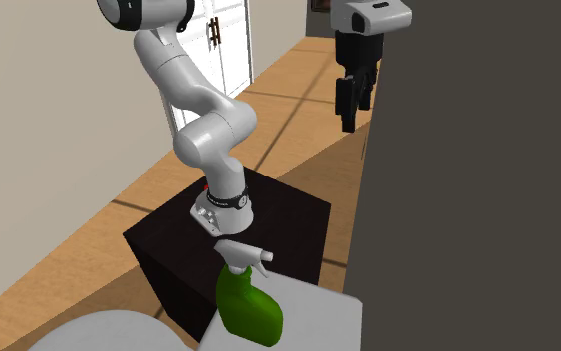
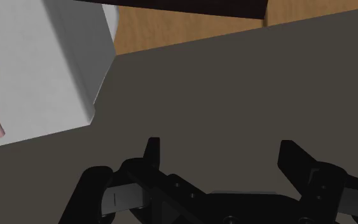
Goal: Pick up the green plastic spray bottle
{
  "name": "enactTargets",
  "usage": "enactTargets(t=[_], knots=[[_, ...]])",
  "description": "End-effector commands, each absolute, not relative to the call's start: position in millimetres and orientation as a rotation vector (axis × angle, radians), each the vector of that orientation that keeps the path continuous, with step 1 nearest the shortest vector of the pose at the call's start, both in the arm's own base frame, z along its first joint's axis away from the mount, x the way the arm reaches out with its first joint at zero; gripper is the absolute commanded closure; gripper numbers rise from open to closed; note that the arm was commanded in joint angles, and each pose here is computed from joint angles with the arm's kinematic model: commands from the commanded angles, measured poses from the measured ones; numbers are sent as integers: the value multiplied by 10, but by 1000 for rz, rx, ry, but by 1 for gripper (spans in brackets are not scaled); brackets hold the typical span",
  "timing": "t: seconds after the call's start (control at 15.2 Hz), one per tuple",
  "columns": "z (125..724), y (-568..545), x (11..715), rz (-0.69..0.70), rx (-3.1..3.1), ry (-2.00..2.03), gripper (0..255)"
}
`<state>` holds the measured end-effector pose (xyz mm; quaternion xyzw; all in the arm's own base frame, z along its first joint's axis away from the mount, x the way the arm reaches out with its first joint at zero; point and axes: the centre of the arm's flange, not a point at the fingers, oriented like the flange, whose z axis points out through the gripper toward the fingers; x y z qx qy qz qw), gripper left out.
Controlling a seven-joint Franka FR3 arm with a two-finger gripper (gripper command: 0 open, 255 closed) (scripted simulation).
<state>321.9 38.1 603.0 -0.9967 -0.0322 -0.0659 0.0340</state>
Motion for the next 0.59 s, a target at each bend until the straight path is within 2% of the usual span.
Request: enactTargets(t=[0.0, 0.53], knots=[[6030, 381, 3219, -203, -3065, -99, 0], [6007, -667, 3174, -176, -3069, -99, 0]])
